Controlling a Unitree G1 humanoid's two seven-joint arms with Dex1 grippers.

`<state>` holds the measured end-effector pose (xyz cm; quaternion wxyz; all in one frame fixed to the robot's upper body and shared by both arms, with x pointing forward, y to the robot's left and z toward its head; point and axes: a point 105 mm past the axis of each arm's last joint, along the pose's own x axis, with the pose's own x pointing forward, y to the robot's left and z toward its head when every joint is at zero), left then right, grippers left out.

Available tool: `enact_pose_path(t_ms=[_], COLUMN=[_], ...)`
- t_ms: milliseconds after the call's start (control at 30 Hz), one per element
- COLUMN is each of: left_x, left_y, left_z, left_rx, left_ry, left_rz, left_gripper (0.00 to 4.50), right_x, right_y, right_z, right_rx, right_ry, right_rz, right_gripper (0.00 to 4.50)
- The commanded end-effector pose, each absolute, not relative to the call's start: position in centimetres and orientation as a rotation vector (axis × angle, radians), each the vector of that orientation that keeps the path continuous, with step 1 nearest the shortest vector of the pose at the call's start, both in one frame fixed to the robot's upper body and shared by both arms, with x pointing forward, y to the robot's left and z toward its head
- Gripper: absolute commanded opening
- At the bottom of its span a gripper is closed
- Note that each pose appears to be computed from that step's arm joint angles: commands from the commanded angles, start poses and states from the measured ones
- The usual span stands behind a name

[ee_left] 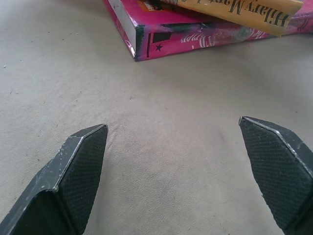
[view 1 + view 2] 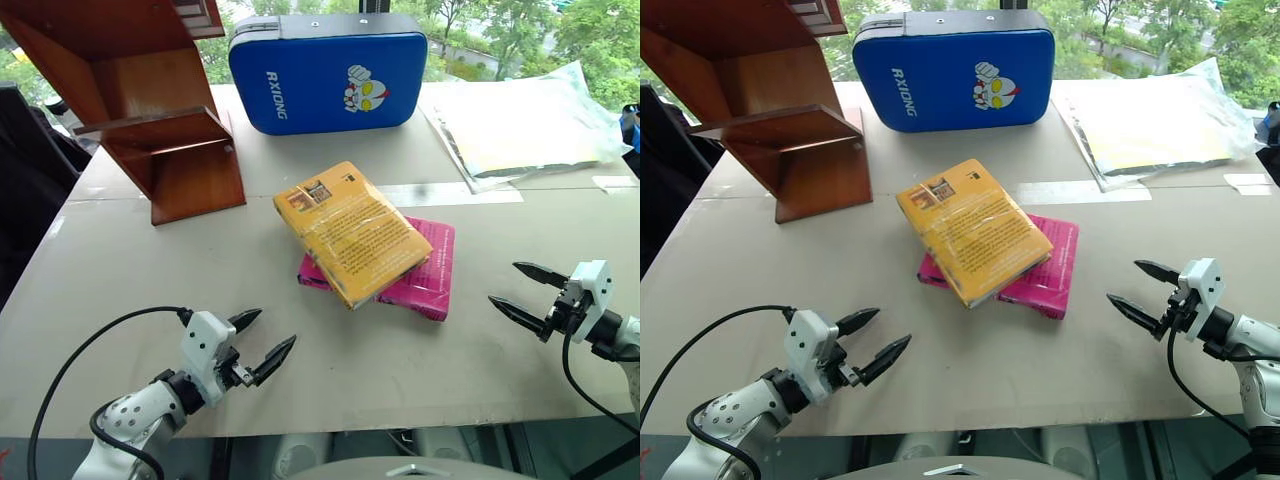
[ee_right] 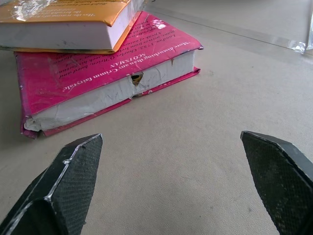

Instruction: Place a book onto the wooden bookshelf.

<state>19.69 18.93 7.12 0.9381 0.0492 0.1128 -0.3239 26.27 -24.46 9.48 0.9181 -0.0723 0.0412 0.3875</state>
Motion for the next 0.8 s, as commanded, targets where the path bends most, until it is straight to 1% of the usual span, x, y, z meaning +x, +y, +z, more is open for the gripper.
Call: enact_pose_path(t_ms=[33, 133, 433, 800], left_x=[19.7, 19.9, 20.2, 20.5], left_y=[19.1, 19.6, 19.4, 19.8], left_z=[8.4, 8.7, 8.9, 9.6], left_rx=[0.125, 0.123, 0.107, 0.108], left_ry=[0.192, 0.196, 0.193, 0.178], left_rz=[-0.670, -0.659, -0.675, -0.693], left_gripper=[4.43, 4.43, 4.43, 4.43], right_x=[26.2, 26.0, 26.0, 26.5], right_y=[-24.9, -24.9, -25.0, -25.1], right_z=[10.0, 9.6, 9.7, 9.9], right_rx=[-0.170, -0.159, -0.159, -0.164], right_ry=[0.066, 0.068, 0.061, 0.049], right_rz=[0.802, 0.808, 0.809, 0.811], right_gripper=[4.50, 4.50, 4.50, 4.50])
